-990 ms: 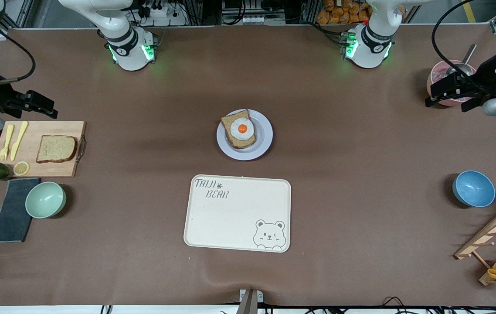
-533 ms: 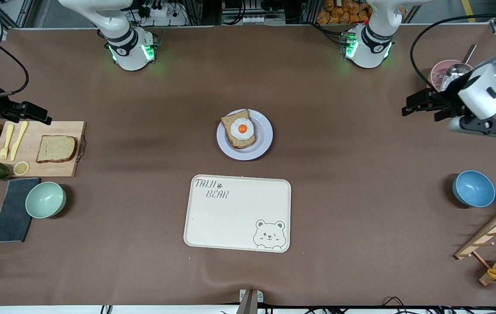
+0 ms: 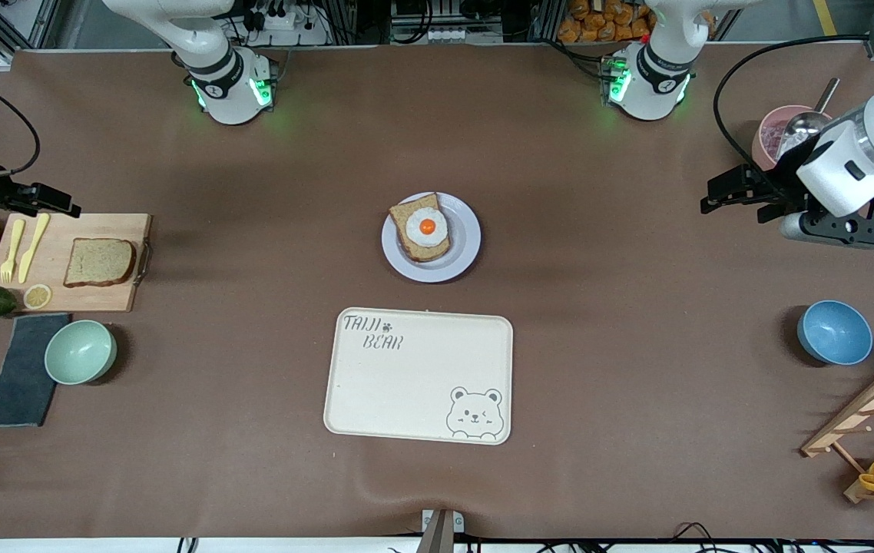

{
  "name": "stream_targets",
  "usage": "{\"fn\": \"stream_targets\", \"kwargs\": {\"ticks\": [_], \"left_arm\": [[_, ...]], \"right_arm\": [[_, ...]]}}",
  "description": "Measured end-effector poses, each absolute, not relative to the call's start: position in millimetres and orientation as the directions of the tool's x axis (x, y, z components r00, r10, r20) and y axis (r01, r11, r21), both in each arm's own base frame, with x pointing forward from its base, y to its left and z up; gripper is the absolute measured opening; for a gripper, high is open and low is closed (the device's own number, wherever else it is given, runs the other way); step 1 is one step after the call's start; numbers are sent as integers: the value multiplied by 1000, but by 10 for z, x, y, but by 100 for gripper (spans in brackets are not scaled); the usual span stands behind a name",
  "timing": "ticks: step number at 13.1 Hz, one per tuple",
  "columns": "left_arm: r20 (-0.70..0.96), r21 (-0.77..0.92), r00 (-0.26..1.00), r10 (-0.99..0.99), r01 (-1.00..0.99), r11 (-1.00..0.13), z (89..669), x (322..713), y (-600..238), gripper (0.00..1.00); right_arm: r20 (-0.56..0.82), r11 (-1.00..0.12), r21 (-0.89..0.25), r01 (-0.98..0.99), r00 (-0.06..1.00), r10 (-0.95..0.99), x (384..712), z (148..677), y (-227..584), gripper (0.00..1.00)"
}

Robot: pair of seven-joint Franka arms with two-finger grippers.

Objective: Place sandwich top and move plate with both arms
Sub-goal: 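Move the right gripper toward the bread slice on the wooden board, then lower the right gripper and grasp the bread slice on the board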

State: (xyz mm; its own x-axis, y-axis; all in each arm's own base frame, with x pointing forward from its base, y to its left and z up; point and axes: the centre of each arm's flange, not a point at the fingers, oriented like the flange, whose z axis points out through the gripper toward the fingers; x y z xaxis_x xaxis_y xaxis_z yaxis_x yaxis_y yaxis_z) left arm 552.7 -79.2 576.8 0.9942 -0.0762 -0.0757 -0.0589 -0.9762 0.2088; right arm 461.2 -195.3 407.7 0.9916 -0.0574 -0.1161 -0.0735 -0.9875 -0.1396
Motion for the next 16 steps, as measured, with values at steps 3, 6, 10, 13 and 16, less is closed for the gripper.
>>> {"fn": "stream_targets", "kwargs": {"ticks": [3, 6, 10, 13, 16], "left_arm": [[-74, 209, 994, -77, -60, -976, 5777, 5528, -794, 100], [-88, 205, 992, -88, -68, -976, 5691, 5551, -843, 100], [-90, 188, 989, -119, -101, -977, 5541, 5688, -1016, 100], [-91, 191, 988, -122, -103, -976, 5483, 5791, -1033, 100], [-90, 191, 986, -144, -125, -974, 5488, 5777, -1169, 100]], "right_arm": [[-98, -985, -171, -25, 995, -8, 4511, 3698, -2306, 83], [-61, -979, -200, 26, 997, 39, 4510, 3290, -2585, 73], [-10, -967, -240, 89, 996, 94, 4631, 2882, -3001, 68], [-7, -968, -236, 82, 996, 85, 4693, 2676, -3251, 68], [-13, -971, -231, 57, 998, 62, 4748, 2525, -3378, 67]]}}
